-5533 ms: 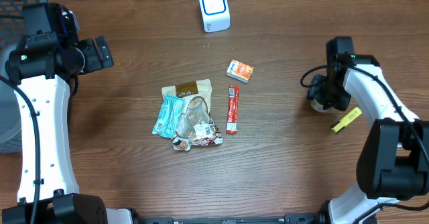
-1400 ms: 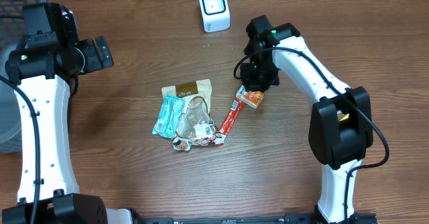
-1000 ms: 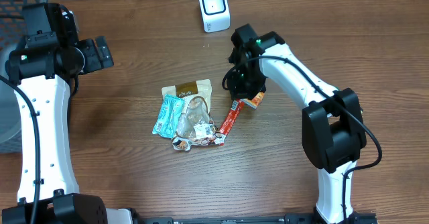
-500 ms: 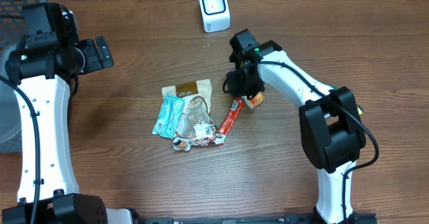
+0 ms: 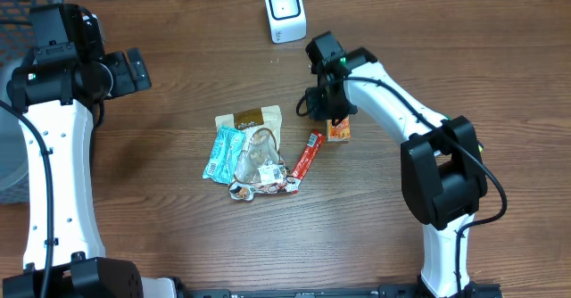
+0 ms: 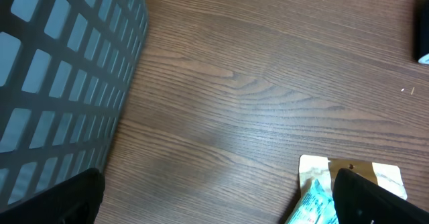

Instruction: Scan the item barcode

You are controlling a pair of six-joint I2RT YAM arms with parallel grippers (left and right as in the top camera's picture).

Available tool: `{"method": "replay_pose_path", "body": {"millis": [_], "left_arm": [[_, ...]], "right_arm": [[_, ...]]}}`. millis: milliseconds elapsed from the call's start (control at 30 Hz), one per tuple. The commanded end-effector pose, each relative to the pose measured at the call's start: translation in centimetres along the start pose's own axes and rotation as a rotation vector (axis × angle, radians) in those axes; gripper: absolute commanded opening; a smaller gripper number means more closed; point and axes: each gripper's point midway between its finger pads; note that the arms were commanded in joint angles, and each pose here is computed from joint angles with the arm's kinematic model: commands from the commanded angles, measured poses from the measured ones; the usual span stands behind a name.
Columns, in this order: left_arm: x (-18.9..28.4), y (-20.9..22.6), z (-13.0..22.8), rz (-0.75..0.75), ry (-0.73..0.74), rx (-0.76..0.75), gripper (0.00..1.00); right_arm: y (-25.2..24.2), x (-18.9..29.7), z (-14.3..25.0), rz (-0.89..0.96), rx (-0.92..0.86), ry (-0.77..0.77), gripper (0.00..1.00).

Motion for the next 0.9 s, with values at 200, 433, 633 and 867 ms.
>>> {"method": "replay_pose_path", "body": {"millis": [200,433,633,867], "left_arm": [[0.0,-0.5,-0.3,0.013,-0.005,0.007,1.00],[0.0,-0.5,-0.3,0.013,-0.005,0.007,1.00],[0.0,-0.5,-0.3,0.013,-0.004,0.007,1.00],[0.0,-0.5,-0.3,0.013,-0.005,0.007,1.00]], "right_arm": [[-3.7,4.3,-1.7,-0.011,-0.108,-0.015,0.27],[-4.4,2.8,1.4,-0.097,-0.093,0.121,0.35],[-3.7,2.0,2.6,-0.088,-0.096,0.154,0.36],[-3.3,1.7,2.5,0.077,-0.072,0.100,0.39]]}}
Point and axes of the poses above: each gripper's point midway between its finger pads, its own x axis back along the fingers, its own y axis along the line the jaws close on, z = x × y
